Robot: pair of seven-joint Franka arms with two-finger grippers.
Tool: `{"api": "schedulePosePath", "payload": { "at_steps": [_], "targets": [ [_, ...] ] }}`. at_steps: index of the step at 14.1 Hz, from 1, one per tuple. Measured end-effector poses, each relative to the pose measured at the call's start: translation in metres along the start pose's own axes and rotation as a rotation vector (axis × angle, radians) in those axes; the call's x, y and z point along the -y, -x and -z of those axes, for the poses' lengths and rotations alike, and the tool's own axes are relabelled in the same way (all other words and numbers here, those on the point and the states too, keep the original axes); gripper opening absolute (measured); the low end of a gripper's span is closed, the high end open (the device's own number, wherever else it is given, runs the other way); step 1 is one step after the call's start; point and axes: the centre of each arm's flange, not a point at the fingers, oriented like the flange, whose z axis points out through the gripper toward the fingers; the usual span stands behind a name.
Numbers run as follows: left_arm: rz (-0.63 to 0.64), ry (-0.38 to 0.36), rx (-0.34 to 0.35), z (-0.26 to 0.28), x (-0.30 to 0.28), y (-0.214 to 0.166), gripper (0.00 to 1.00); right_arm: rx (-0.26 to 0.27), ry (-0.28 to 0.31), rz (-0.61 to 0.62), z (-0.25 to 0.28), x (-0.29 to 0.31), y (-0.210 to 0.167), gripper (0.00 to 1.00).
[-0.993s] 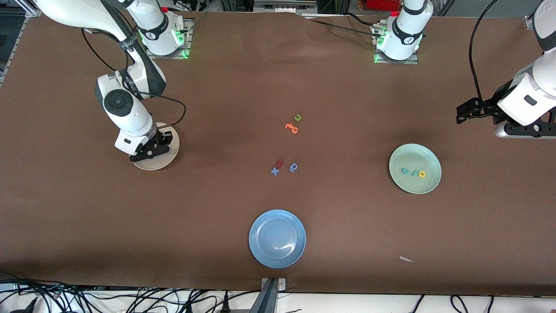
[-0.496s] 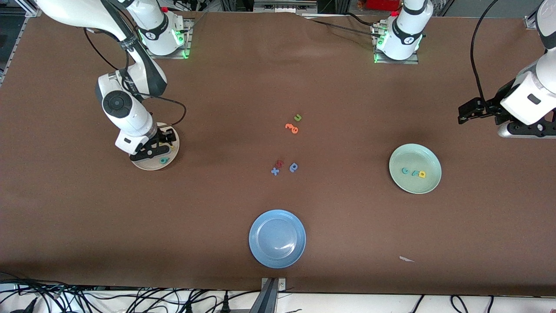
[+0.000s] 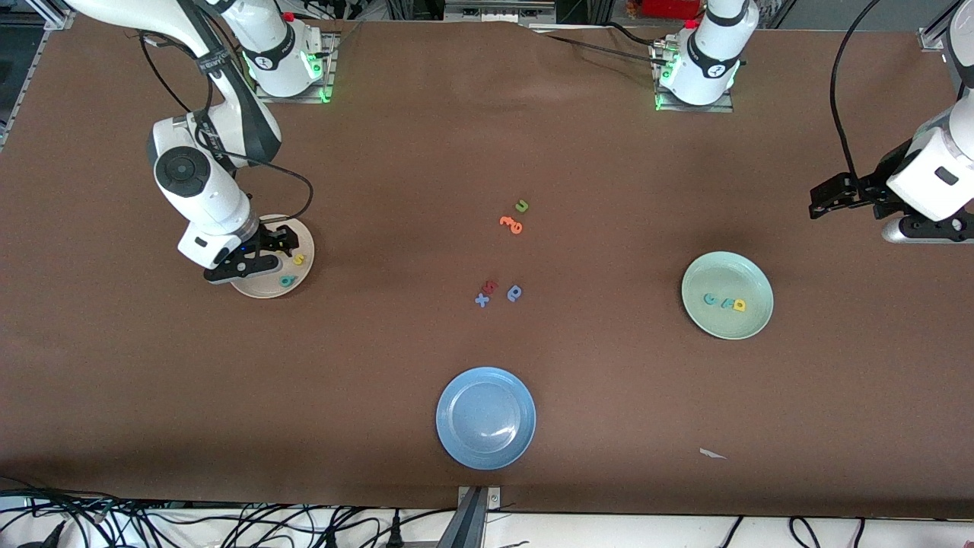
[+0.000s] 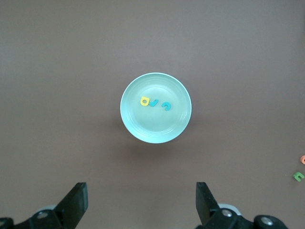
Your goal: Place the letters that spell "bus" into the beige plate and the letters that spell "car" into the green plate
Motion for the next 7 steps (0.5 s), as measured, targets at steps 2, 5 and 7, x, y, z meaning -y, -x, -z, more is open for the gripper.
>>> {"api": "schedulePosePath", "payload": {
  "at_steps": [2,5,7],
  "targets": [
    [-0.001,0.000,0.000,0.000,0.000,0.000,1.00,0.026,-0.029,-0.048,0.035,-0.005,-0.012,1.00],
    [-0.002,0.001,0.001,0.000,-0.001,0.000,1.00,0.049,-0.066,-0.100,0.102,-0.009,-0.028,1.00],
    [-0.002,0.001,0.001,-0.001,-0.001,-0.001,1.00,0.063,-0.097,-0.117,0.141,-0.020,-0.034,1.00]
  ]
}}
